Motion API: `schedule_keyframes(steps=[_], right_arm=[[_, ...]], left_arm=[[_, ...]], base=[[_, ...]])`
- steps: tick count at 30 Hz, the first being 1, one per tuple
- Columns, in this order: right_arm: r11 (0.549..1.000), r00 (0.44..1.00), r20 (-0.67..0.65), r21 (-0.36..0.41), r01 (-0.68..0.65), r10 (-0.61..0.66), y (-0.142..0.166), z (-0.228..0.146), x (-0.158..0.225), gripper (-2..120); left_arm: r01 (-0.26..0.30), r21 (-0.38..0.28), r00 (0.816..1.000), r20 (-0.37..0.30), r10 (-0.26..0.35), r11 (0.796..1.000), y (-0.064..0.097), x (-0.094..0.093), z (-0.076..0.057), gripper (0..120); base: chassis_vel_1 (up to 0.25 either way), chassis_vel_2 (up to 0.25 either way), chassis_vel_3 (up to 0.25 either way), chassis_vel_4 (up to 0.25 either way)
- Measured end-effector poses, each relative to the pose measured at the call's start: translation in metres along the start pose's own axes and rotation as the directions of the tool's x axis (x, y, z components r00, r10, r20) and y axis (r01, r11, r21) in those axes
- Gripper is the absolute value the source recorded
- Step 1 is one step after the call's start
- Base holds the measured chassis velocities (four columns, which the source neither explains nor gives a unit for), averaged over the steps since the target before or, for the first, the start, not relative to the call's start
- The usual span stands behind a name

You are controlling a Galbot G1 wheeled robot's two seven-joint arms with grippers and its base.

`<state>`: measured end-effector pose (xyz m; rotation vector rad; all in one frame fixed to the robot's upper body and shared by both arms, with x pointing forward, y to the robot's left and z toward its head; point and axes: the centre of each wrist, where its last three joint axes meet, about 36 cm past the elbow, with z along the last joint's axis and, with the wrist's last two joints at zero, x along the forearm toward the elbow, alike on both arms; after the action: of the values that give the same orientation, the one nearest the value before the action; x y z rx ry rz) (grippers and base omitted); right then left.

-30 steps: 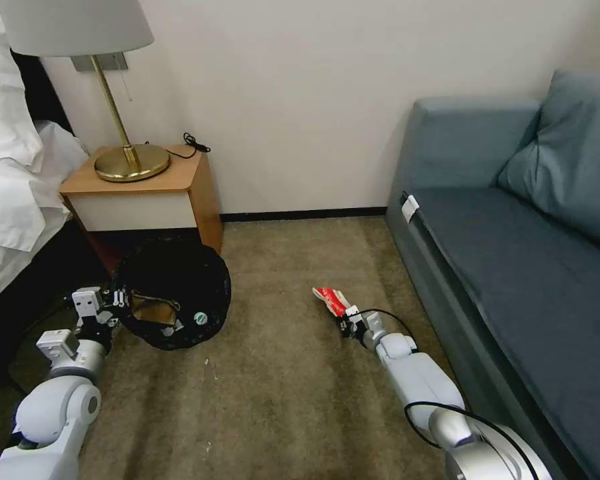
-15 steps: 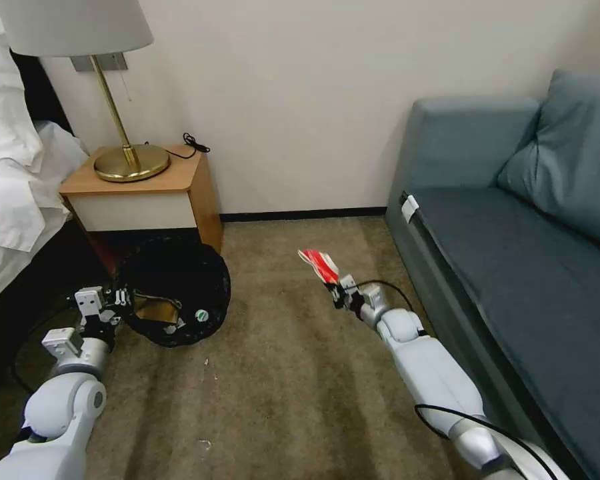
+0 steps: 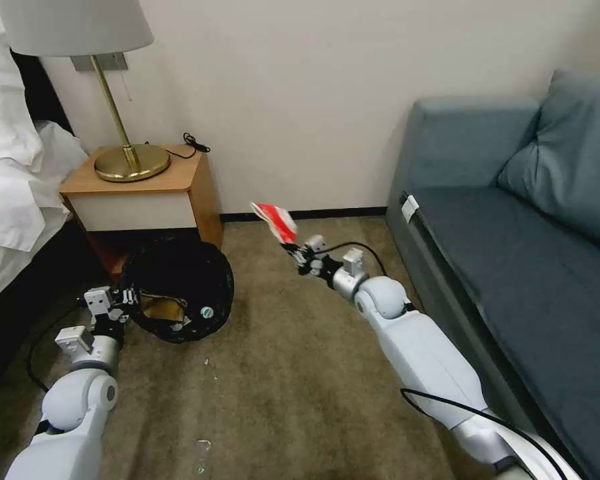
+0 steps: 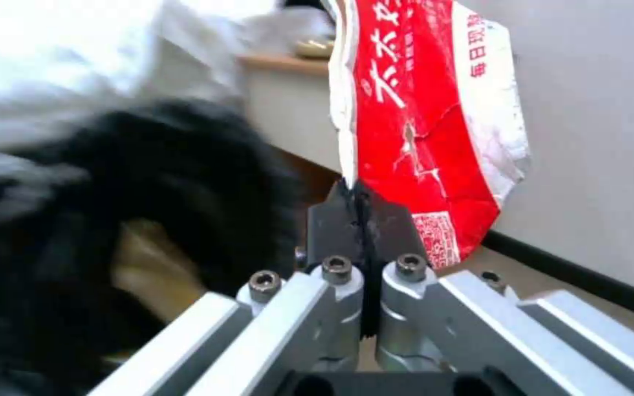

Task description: Pick up the trash bin, then pick up the garbage on the floor and place it into the trash bin.

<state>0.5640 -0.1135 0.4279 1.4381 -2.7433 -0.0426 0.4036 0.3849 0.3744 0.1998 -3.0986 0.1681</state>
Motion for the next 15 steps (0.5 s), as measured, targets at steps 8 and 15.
schedule_keyframes(steps=[8, 15], right_arm=[[0.976, 0.977, 0.047, -0.047, 0.21, -0.208, 0.051, -0.012, -0.025, 0], [0.943, 0.945, 0.07, -0.079, 0.324, -0.319, 0.079, -0.014, -0.037, 0]], left_arm=[[0.003, 0.012, 1.0, 0.003, -0.003, 1.0, 0.0, -0.008, 0.008, 4], [0.008, 0.012, 1.0, 0.013, -0.009, 1.0, 0.003, -0.015, 0.006, 4]], base=[[0.0, 0.0, 0.0, 0.0], [0.0, 0.0, 0.0, 0.0]])
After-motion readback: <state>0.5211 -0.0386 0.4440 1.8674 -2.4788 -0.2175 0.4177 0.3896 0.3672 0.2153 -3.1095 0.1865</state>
